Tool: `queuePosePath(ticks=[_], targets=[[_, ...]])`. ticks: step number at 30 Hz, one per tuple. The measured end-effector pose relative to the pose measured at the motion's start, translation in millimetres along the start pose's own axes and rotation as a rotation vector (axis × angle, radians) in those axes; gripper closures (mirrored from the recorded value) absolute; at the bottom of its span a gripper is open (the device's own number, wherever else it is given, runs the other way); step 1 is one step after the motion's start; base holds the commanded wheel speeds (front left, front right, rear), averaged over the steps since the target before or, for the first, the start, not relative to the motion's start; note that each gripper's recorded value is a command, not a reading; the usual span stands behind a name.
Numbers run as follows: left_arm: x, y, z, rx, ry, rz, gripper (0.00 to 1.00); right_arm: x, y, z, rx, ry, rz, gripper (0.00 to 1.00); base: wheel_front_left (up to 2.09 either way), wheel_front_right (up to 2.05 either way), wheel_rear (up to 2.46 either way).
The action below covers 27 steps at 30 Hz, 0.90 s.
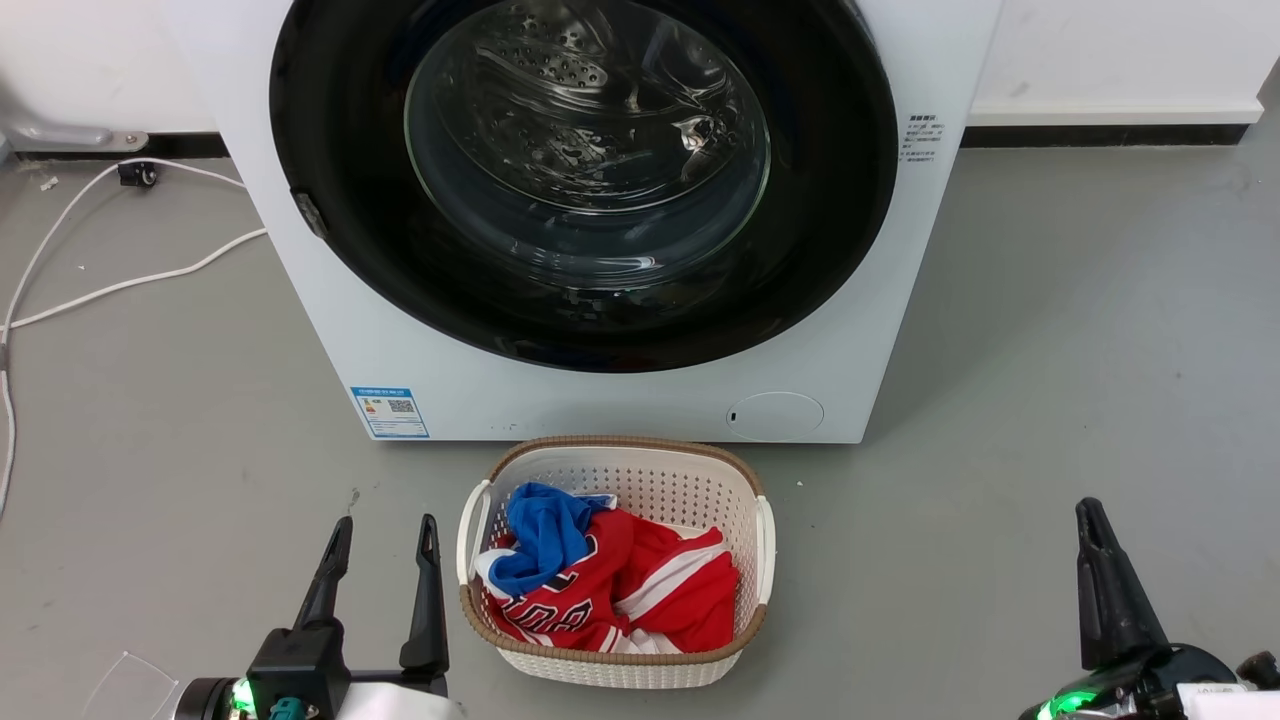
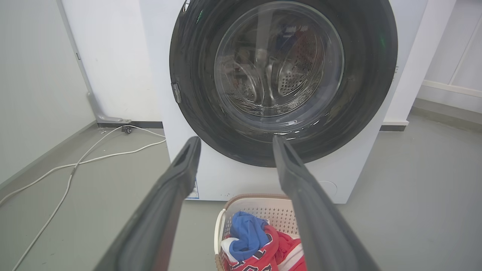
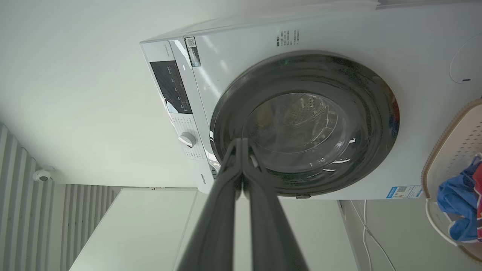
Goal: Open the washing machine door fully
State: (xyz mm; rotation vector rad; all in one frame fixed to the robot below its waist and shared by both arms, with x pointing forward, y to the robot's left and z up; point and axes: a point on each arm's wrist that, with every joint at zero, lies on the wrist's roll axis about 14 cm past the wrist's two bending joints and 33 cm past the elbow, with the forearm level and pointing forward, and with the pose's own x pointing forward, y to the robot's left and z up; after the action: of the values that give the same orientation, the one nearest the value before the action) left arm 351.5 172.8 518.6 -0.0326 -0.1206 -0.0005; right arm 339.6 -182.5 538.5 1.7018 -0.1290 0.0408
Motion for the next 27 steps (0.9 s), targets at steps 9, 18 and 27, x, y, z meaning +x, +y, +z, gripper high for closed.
queuePosePath(ticks=[9,18,27], targets=[[-0.4,0.9,-1.6,0.001,0.005,0.005,0.0,-3.5,-5.7,-1.5,-0.025,0.023,-0.019,1.0,0.0,0.0,0.0],[-0.1,1.1,-2.7,0.005,0.009,0.007,0.0,-4.2,-10.5,-5.9,-0.03,0.033,-0.034,1.0,0.0,0.0,0.0],[4.1,0.0,-6.6,0.011,0.019,0.002,0.0,6.4,-21.4,4.6,-0.023,-0.016,-0.063,1.0,0.0,0.0,0.0]])
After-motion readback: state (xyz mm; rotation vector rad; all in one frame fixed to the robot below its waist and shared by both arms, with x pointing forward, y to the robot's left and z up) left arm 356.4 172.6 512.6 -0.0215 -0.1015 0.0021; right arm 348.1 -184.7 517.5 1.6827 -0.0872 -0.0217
